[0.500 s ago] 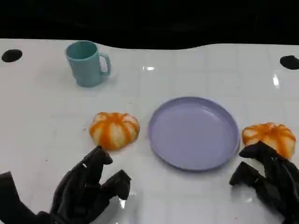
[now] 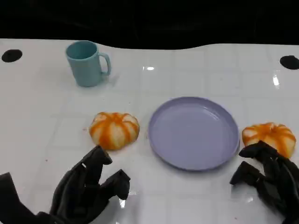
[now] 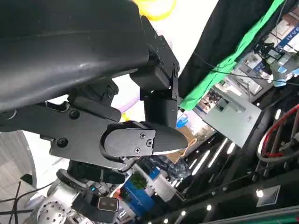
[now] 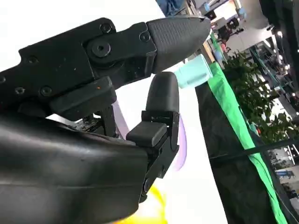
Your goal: Grasp the bread from the table and place it into the plate.
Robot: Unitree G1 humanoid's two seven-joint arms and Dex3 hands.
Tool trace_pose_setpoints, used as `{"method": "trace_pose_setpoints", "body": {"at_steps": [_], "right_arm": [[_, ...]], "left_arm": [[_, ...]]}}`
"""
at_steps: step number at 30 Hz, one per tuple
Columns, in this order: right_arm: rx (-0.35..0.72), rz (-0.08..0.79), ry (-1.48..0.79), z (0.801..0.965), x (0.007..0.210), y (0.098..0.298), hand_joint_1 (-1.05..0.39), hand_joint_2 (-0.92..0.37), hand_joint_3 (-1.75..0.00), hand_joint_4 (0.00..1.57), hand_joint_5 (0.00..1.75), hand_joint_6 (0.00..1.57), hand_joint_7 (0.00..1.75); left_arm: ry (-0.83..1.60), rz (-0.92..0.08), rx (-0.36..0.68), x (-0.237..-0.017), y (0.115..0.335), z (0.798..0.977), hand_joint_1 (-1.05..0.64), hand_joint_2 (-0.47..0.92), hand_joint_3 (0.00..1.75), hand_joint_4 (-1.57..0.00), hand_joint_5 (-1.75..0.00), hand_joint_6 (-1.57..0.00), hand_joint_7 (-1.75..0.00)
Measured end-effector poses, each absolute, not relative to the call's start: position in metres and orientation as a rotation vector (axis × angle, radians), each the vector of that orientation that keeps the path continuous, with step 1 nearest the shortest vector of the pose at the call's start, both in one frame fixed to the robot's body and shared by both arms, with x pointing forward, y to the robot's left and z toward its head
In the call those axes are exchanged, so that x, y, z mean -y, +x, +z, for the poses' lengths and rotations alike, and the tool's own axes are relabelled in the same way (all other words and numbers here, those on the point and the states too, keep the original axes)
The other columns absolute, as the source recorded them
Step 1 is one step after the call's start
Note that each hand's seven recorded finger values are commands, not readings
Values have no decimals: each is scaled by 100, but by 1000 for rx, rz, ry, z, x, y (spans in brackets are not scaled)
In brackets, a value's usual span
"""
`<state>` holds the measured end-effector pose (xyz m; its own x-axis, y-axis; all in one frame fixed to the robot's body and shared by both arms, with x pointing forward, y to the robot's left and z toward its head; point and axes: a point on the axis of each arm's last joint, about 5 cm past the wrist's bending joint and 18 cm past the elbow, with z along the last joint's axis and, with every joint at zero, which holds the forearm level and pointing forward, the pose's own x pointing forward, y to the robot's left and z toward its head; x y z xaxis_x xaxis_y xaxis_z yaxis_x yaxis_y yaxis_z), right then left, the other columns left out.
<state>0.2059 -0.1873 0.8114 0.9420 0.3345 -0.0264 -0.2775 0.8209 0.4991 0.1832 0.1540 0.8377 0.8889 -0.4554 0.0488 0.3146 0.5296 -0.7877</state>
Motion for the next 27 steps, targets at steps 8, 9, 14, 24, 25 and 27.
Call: {"method": "trace_pose_setpoints", "body": {"at_steps": [8, 9, 14, 24, 25, 27], "right_arm": [[-114, 328, 510, 812, 187, 206, -55, -92, -21, 62, 158, 61, 119], [-114, 329, 507, 812, 187, 206, -55, -92, -21, 62, 158, 61, 120], [-113, 318, 500, 812, 186, 206, -54, -92, -20, 64, 157, 64, 120], [-103, 311, 471, 812, 184, 207, -54, -92, -25, 67, 156, 64, 117], [-103, 311, 471, 812, 184, 207, -53, -92, -23, 66, 155, 64, 118], [-105, 310, 476, 812, 184, 208, -53, -92, -22, 66, 155, 64, 118]], "left_arm": [[-892, -468, -168, -155, 185, 839, -56, 92, 35, -77, -153, -64, -122], [-879, -467, -164, -155, 185, 839, -56, 92, 35, -76, -150, -64, -116], [-719, -475, -129, -160, 189, 848, -60, 92, 22, -60, -91, -58, -28], [-4, -536, -11, -182, 205, 911, -63, 92, 17, -18, -50, -30, 0], [44, -535, 10, -182, 206, 915, -61, 92, 15, -18, -45, -30, 0], [218, -521, 32, -178, 207, 923, -59, 92, 13, -18, -41, -30, 0]]}}
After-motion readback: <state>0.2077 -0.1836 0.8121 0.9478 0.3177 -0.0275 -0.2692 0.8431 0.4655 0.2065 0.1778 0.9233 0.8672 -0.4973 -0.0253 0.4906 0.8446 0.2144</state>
